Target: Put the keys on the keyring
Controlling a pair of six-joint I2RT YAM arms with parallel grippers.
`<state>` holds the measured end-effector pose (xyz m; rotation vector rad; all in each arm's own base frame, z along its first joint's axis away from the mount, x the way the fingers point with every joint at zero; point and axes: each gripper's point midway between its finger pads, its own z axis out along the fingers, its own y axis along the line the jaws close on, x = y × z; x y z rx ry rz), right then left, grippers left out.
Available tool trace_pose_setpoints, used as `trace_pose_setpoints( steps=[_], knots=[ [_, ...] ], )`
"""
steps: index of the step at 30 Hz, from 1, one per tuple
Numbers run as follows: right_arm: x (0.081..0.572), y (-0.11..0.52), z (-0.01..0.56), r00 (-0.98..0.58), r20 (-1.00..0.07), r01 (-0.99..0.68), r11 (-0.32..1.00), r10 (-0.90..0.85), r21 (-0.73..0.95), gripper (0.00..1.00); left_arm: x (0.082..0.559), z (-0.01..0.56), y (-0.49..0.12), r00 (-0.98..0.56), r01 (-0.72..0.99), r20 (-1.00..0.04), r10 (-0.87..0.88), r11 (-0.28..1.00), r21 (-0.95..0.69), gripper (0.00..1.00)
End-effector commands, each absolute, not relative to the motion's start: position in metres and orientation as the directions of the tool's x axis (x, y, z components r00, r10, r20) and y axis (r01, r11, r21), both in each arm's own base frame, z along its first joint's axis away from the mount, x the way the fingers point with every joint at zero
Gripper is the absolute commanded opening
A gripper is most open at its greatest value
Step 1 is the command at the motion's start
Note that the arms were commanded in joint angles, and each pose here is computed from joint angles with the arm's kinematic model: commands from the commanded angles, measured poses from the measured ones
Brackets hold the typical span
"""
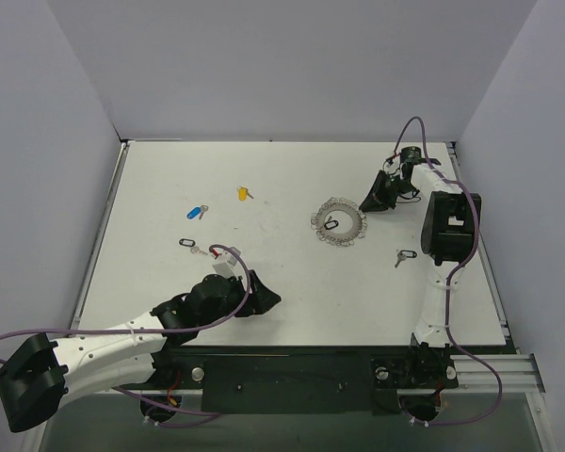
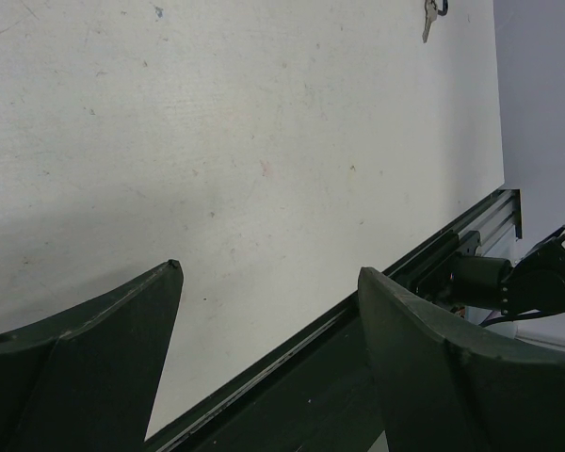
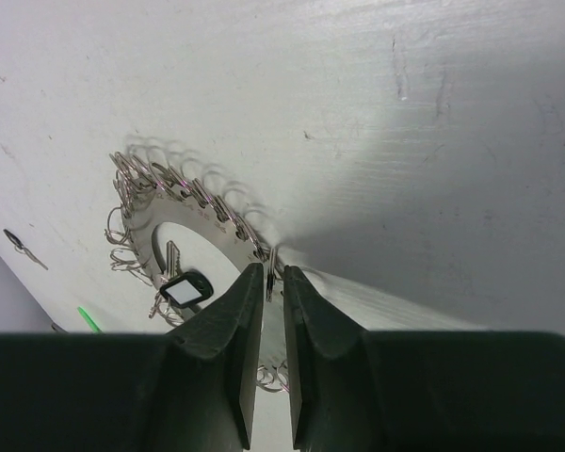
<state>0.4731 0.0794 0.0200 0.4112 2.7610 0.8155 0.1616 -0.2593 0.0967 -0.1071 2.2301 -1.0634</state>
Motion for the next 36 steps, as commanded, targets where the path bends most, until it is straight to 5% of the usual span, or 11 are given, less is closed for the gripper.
trace_pose_setpoints(
  steps=[1, 26, 36],
  knots=[
    [0.466, 0.082, 0.042, -0.937, -0.157, 0.179, 0.812, 0.313, 0.556, 0.11, 0.167, 0.117, -0.266, -0.763, 0.216, -0.527, -0.374, 0.62, -0.754, 0.85],
    [0.463, 0.083, 0.036, -0.945, -0.149, 0.175, 0.834, 0.292, 0.523, 0.0, 0.167, 0.119, -0.267, -0.764, 0.214, -0.522, -0.379, 0.614, -0.76, 0.84],
    [0.442, 0.116, 0.121, -0.952, -0.303, -0.128, 0.834, 0.049, 0.536, 0.0, 0.17, 0.165, -0.265, -0.652, 0.409, -0.66, -0.373, 0.56, -0.72, 0.8]
  ],
)
